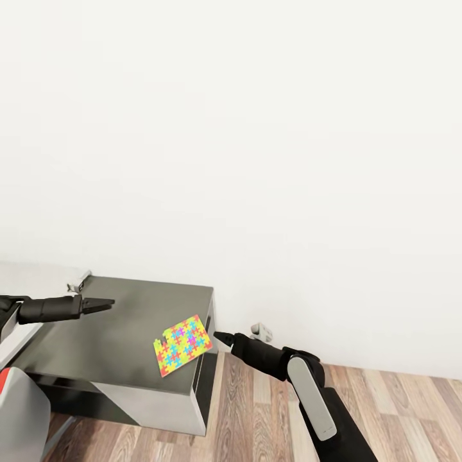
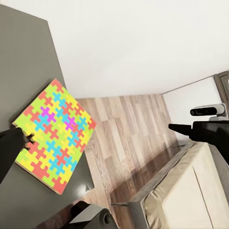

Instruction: Put all the toys in the child's room - the three board games (two on the bed and one on the table), the two jigsaw puzzles on the table, and the tennis ball on the table - inside the toy box on the table in the child's room.

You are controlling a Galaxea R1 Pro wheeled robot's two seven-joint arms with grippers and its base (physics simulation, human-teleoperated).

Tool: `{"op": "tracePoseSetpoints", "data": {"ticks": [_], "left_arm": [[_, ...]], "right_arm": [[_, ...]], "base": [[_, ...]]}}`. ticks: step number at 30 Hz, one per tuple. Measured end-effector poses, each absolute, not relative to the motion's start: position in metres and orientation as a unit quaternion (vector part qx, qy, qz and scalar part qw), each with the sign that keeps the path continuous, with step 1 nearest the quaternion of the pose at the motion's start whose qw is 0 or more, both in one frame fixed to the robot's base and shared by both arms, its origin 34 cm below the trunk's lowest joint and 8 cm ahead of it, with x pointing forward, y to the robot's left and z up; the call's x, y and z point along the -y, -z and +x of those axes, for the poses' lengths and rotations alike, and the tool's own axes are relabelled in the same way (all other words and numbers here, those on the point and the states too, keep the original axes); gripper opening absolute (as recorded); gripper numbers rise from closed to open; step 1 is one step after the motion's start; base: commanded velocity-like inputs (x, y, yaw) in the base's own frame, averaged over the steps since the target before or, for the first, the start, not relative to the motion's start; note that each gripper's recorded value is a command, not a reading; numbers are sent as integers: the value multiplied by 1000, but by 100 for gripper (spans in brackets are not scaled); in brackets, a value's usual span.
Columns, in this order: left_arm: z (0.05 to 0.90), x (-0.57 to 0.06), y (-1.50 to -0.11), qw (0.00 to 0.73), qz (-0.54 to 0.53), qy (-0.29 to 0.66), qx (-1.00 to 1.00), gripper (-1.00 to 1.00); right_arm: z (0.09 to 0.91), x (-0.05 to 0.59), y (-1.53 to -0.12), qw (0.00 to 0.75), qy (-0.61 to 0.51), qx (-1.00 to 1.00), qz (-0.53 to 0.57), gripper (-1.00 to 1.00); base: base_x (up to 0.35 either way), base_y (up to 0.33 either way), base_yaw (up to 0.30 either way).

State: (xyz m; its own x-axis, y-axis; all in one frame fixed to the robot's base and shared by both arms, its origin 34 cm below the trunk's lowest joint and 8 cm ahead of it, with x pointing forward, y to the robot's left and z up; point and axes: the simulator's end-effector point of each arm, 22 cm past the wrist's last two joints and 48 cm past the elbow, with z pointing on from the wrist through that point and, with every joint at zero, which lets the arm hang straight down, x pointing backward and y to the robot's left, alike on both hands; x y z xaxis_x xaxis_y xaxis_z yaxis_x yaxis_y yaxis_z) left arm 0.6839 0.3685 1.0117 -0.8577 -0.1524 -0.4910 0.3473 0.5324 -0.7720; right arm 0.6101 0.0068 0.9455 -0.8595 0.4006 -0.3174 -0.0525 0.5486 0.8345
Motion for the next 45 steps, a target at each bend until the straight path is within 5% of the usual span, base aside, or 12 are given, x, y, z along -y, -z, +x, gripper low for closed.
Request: {"op": "tracePoseSetpoints", "data": {"ticks": [45], "left_arm": [[681,-367,-1053,289,77,478,-826,100]], "right_arm": [[612,-7,-982,275,-467,-836,86,100]], "base": [[0,0,0]]}}
